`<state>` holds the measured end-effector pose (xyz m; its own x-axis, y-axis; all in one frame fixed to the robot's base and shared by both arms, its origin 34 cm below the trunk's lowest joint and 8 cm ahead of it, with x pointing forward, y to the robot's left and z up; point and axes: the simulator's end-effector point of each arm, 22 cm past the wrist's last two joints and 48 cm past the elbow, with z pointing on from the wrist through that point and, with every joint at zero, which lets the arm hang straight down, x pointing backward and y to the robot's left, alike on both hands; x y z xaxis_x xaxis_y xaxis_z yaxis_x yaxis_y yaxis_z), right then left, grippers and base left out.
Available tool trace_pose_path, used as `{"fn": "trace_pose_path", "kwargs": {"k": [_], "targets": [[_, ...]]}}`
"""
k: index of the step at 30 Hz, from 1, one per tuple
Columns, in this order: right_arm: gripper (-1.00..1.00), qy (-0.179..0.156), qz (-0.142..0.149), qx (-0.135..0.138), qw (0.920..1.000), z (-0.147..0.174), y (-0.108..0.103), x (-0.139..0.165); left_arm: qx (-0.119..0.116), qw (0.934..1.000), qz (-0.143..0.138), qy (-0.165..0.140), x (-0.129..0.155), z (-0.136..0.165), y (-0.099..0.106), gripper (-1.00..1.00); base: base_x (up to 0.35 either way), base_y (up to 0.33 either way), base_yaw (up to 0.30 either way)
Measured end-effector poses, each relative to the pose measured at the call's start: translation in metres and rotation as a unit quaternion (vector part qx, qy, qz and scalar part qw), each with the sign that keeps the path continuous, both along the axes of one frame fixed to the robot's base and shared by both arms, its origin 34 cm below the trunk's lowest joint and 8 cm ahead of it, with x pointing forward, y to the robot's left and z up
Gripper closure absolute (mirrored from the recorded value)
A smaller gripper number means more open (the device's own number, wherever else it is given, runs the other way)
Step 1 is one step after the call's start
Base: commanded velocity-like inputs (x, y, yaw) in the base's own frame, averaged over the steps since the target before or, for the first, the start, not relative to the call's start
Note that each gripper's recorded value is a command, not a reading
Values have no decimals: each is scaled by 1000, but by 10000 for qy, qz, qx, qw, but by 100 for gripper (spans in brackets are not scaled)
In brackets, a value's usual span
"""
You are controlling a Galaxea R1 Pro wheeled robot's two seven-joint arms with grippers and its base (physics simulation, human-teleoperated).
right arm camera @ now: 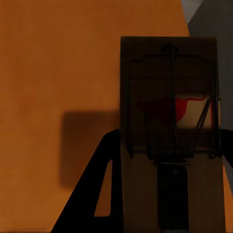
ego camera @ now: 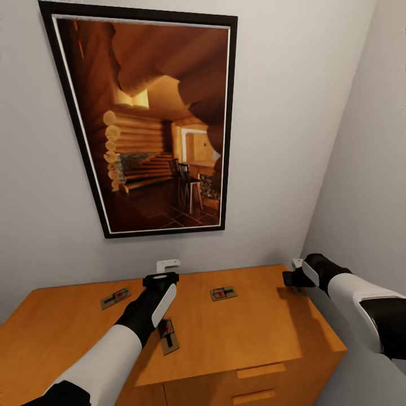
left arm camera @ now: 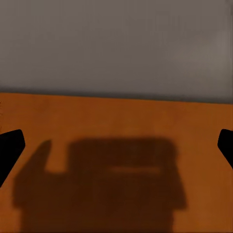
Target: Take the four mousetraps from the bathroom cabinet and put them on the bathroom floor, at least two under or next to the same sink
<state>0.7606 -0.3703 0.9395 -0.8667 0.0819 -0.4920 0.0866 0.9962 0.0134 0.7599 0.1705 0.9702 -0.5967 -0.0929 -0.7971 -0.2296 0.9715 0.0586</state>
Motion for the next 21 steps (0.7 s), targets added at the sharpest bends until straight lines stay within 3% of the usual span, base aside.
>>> {"fn": "trace_pose_path", "kwargs": {"k": [21], "targets": [[100, 9, 63, 9, 10000, 16, 8, -7, 2, 10000, -1, 7, -8, 16, 0, -100, 0, 0, 0]]}}
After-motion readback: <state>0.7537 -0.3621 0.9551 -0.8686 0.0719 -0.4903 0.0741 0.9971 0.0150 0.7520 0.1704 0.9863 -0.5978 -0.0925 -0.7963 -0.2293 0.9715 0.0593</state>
